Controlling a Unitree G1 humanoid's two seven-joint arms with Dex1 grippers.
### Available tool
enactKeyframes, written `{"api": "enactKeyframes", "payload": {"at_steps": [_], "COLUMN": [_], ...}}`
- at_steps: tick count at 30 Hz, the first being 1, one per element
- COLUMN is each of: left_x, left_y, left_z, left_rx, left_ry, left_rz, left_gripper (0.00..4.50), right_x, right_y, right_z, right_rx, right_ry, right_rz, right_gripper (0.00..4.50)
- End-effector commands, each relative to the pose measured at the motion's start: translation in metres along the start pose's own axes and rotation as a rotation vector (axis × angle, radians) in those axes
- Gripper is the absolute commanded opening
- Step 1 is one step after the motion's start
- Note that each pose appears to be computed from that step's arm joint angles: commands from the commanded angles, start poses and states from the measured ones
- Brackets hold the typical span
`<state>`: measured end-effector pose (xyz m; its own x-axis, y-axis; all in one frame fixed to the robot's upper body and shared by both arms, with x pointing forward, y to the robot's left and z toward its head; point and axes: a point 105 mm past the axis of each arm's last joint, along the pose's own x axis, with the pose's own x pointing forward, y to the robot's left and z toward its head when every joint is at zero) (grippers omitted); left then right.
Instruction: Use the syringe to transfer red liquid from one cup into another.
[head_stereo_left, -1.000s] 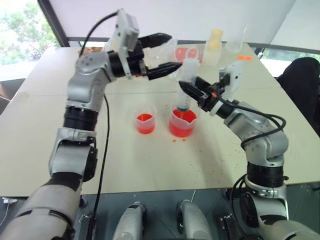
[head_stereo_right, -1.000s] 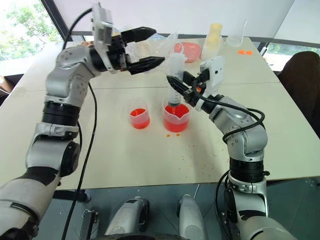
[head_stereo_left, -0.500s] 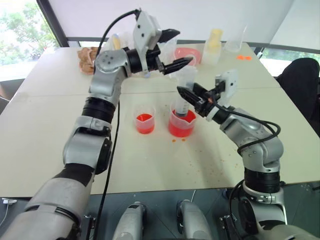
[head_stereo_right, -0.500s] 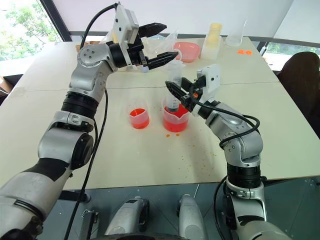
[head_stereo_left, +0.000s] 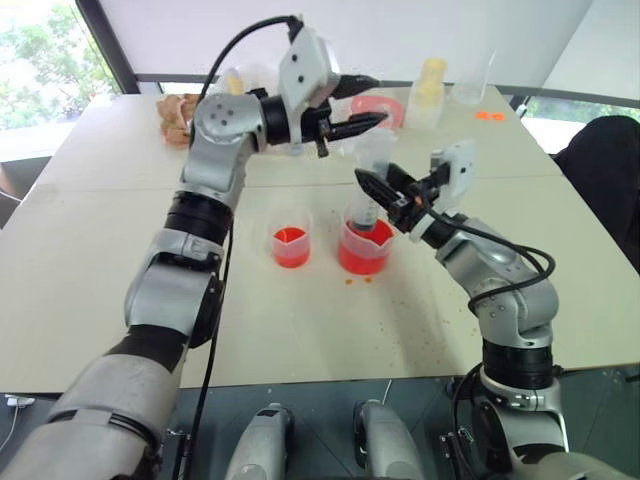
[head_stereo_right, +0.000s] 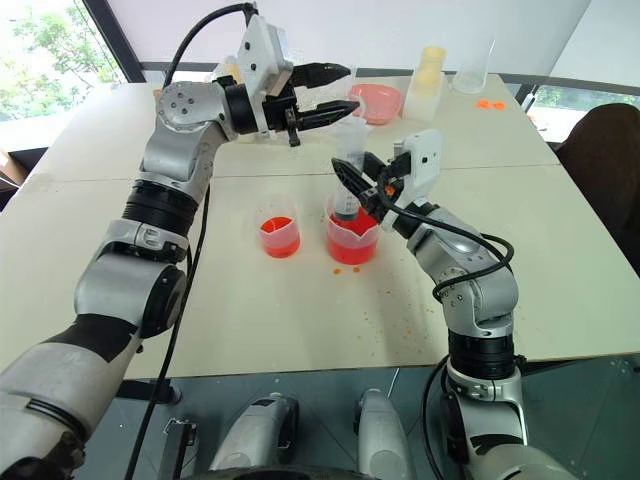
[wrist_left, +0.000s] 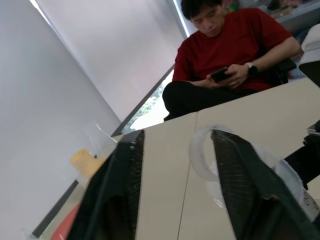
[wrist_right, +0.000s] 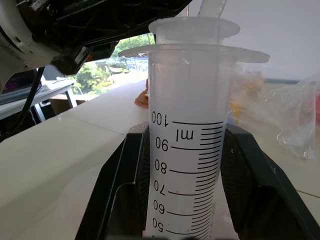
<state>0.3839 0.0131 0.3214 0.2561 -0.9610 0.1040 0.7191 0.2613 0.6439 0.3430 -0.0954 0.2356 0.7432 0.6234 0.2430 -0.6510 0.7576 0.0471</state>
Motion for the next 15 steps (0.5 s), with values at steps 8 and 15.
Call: {"api": "enactKeyframes", "payload": {"at_steps": [8,15], "left_x": [-0.002,-0.003], "left_y": [-0.002,0.01], "left_z": [0.016,0.034], "left_rx": [0.025,0.046], "left_ry": [-0.06,-0.097], "left_rz": [-0.012,0.033], "left_gripper": [0.62,0.62], "right_x": [-0.002,-0.001], "right_y": [0.017,0.017], "right_z": [-0.015,-0.027], "right_rx": [-0.128,-0.131], "right_ry": [0.004,0.018], "right_rz": [0.077,0.075], "right_gripper": [1.41,1.41]}}
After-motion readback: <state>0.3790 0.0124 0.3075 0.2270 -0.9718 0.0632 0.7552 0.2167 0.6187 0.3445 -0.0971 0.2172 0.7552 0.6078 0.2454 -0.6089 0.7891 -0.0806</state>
